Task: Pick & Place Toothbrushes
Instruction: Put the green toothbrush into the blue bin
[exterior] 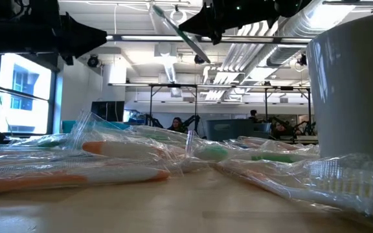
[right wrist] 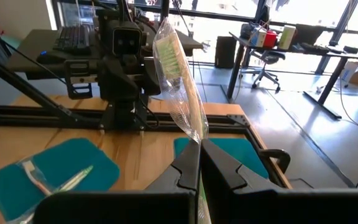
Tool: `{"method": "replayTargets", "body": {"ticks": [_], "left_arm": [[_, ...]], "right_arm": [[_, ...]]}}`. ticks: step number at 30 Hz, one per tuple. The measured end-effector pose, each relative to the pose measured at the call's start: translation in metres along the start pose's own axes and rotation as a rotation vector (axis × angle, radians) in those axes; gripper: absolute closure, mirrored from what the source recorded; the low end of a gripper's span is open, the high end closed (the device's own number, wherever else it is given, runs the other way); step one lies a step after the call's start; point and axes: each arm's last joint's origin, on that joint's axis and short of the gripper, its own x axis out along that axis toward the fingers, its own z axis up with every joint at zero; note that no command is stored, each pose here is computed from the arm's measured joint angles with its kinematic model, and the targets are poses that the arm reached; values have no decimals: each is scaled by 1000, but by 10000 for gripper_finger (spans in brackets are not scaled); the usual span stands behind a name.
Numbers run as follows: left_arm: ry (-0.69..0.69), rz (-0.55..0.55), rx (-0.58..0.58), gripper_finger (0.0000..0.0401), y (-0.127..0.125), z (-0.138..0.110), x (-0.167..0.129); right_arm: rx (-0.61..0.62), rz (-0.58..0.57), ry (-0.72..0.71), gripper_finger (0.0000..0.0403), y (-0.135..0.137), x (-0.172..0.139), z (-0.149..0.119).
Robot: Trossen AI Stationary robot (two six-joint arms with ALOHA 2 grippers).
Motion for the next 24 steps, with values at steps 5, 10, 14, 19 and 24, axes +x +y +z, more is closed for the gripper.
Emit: {"method": "replayTargets", "body": {"ticks": [5, 10, 14, 19, 24], "left_arm": [[21, -1, -1, 275, -2, -5, 4], [45, -29, -41, 275, -4, -10, 7], [36, -31, -61, 275, -5, -12, 10], [43, -58, -52, 275, -6, -10, 20], [56, -82, -32, 275, -3, -4, 41]], "right_arm": [[0, 0, 0, 399, 0, 0, 0], [0, 0, 0, 399, 0, 0, 0], [0, 0, 0, 399, 0, 0, 0], [0, 0, -1, 399, 0, 0, 0], [0, 0, -1, 399, 0, 0, 0]]}}
